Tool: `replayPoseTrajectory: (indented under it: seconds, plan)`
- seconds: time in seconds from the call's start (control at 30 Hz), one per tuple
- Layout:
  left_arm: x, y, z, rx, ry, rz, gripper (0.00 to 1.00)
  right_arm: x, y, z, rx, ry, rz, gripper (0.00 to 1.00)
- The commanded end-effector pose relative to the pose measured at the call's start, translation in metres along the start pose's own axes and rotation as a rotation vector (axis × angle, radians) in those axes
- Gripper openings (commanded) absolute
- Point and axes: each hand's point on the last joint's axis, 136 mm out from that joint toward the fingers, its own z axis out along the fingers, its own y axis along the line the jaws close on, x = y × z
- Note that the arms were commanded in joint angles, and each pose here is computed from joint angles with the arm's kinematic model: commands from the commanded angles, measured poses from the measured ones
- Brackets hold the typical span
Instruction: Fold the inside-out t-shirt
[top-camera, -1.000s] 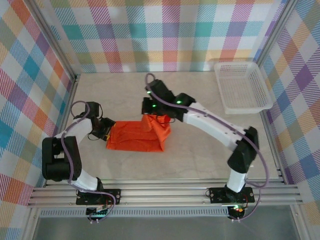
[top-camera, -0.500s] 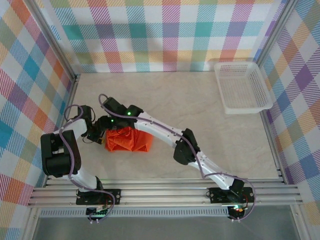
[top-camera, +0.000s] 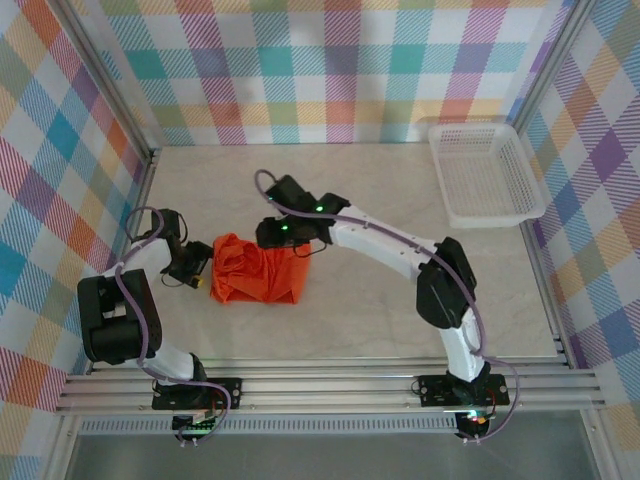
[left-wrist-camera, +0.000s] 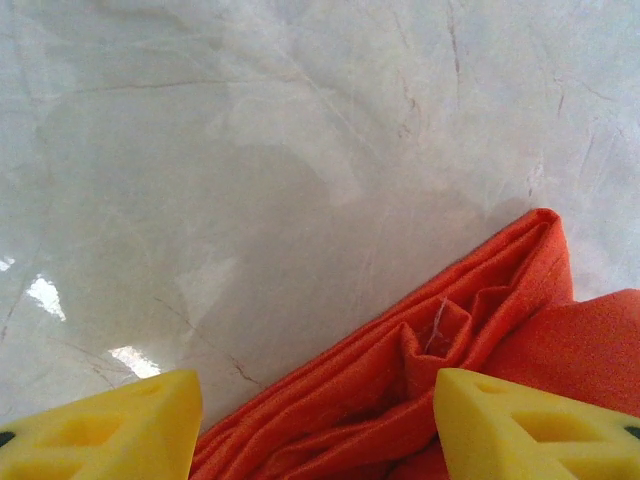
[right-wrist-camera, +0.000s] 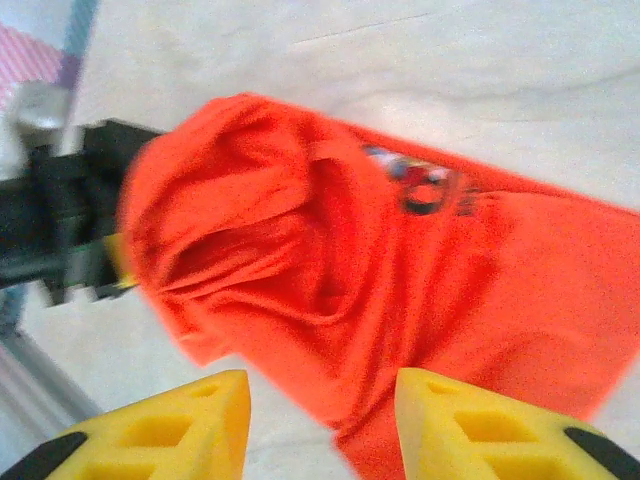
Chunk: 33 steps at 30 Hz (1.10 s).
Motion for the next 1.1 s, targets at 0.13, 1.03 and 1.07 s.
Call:
replayPoseTrajectory:
  seconds: [0.13, 1.03, 1.07]
  plan:
    - [-0.005, 0.001, 0.004, -0.047, 0.006, 0.024, 0.63, 0.086, -0.075, 0.071, 0.113, 0.186, 0.083, 0.18]
    - [0.038, -0.051, -0.093, 0.066, -0.106, 0.286, 0.72, 0.014, -0.061, 0.062, 0.020, 0.099, 0.057, 0.16]
    - [0.054, -0.054, -0.087, 0.091, -0.063, 0.292, 0.71, 0.015, -0.066, 0.069, 0.014, 0.115, 0.076, 0.16]
